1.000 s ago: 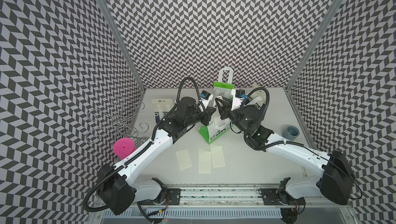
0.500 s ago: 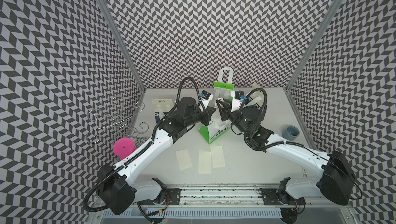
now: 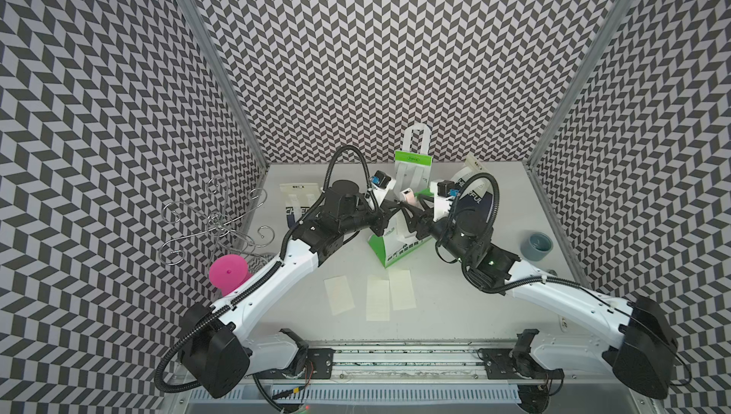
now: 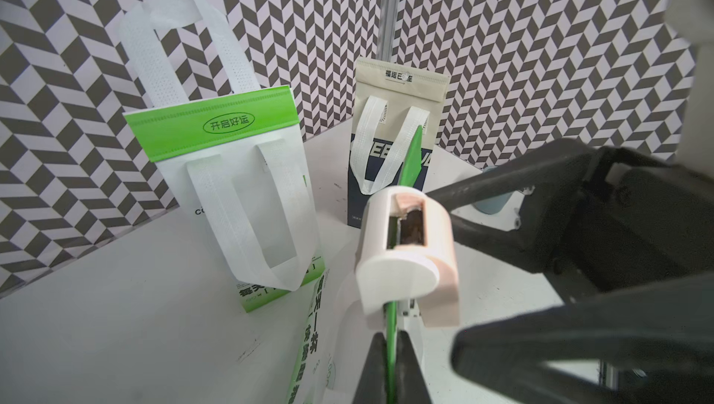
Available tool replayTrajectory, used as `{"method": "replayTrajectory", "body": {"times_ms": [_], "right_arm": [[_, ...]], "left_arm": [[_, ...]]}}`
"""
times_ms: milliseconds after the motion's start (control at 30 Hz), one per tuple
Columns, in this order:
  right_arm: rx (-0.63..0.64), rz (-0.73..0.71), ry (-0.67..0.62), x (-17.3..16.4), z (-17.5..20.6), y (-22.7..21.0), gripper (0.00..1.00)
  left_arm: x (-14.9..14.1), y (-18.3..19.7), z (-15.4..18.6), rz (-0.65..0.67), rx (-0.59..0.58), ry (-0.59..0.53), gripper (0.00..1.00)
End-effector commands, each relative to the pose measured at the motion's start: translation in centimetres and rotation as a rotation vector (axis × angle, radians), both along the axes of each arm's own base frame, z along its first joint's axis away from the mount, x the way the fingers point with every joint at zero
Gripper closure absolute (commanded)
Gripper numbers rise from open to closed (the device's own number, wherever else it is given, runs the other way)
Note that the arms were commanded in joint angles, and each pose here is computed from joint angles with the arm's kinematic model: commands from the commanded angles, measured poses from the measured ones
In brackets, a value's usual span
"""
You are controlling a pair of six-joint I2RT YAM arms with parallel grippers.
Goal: Staple the receipts to the bags
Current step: Place the stapler in the takeout bag.
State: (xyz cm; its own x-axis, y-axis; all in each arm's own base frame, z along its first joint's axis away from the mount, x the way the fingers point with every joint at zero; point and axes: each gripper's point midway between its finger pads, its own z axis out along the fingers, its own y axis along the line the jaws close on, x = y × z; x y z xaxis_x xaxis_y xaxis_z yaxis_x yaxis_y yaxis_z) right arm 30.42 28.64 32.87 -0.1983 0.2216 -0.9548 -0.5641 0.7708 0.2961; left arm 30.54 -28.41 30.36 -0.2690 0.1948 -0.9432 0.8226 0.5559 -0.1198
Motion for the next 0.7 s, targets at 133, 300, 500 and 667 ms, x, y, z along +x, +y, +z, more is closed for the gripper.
{"method": "replayTrajectory", "body": {"times_ms": [133,300,500,667], "right_arm": [[0.009,0.034,-0.07,-4.1,6.0,-3.8,0.21],[-0.059,0.136,-0.068,-6.6,7.9,-4.4,0.17],[-0.163,0.23,-0.047,-8.7,9.0,-4.5,0.14],[-0.245,0.342,-0.015,-10.2,9.0,-3.6,0.14]], "left_arm": [[-2.5,-0.2,3.3,-0.208,-0.021,-0.121,1.0],[-5.9,-0.1,4.5,-0.416,-0.048,-0.159,1.0],[-8.2,-0.3,4.5,-0.52,-0.041,-0.137,1.0],[-10.9,-1.1,3.5,-0.564,-0.01,-0.118,1.0]]}}
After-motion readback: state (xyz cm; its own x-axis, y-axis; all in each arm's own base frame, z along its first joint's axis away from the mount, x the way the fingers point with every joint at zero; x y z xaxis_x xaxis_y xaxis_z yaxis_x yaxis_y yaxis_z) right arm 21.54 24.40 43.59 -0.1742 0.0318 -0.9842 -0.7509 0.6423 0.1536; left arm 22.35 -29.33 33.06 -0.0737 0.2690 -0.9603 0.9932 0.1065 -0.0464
